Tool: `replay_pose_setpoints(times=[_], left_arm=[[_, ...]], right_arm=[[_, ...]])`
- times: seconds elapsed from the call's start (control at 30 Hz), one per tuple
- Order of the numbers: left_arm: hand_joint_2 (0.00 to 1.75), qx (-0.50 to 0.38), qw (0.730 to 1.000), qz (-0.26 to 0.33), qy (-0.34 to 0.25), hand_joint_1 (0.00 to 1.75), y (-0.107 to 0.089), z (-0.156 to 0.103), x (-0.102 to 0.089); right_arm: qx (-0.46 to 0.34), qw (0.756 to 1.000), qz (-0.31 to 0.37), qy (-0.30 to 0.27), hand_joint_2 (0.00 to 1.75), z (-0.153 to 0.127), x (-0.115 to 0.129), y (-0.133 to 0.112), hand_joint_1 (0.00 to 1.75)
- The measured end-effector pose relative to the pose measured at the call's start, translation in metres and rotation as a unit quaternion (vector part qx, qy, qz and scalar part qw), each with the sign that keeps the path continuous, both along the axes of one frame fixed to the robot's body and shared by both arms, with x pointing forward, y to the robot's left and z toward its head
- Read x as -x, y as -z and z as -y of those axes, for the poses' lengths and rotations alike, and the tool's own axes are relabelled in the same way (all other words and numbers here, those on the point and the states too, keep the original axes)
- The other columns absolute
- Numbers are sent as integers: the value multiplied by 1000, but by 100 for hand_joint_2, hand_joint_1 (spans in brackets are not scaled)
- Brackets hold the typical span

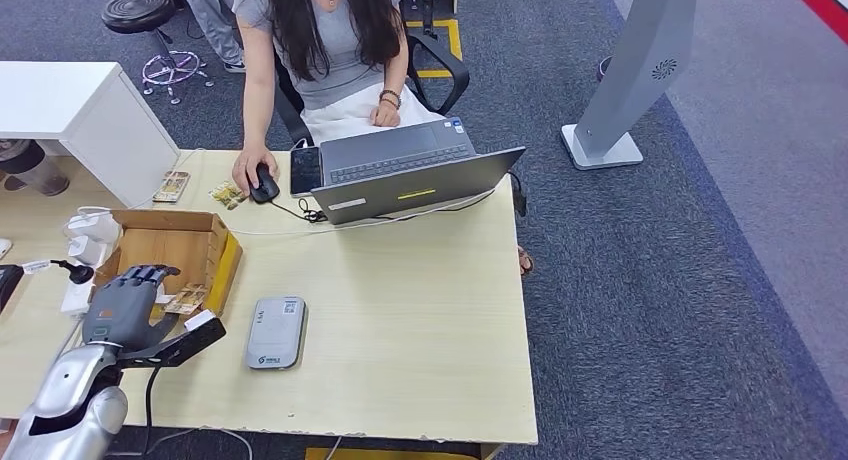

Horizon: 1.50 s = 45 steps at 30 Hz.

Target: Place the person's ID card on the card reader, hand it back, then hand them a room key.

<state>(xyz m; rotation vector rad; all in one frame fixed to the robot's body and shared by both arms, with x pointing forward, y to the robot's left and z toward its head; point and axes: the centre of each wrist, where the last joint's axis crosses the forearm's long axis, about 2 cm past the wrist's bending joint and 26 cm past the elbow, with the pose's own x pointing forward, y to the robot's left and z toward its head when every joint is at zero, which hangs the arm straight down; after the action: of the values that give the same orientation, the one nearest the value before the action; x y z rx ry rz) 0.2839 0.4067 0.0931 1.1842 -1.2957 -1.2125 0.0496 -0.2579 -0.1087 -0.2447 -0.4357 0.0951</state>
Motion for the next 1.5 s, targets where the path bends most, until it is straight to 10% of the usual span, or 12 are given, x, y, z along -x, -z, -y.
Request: replay_pose_setpoints(times=[1.17, 1.33, 1.5], left_arm=[[175, 3, 1000, -4, 8, 175, -4, -7, -2], [175, 2, 1000, 27, 13, 175, -32, -4, -31], [175, -3, 996, 86, 20, 175, -104, 6, -90]], right_arm=[[-1, 1000, 1, -3, 175, 0, 0, 0, 0], [-1, 1000, 3, -7, 175, 0, -1, 0, 0], [-1, 1000, 12, -9, 175, 1, -4, 0, 0]])
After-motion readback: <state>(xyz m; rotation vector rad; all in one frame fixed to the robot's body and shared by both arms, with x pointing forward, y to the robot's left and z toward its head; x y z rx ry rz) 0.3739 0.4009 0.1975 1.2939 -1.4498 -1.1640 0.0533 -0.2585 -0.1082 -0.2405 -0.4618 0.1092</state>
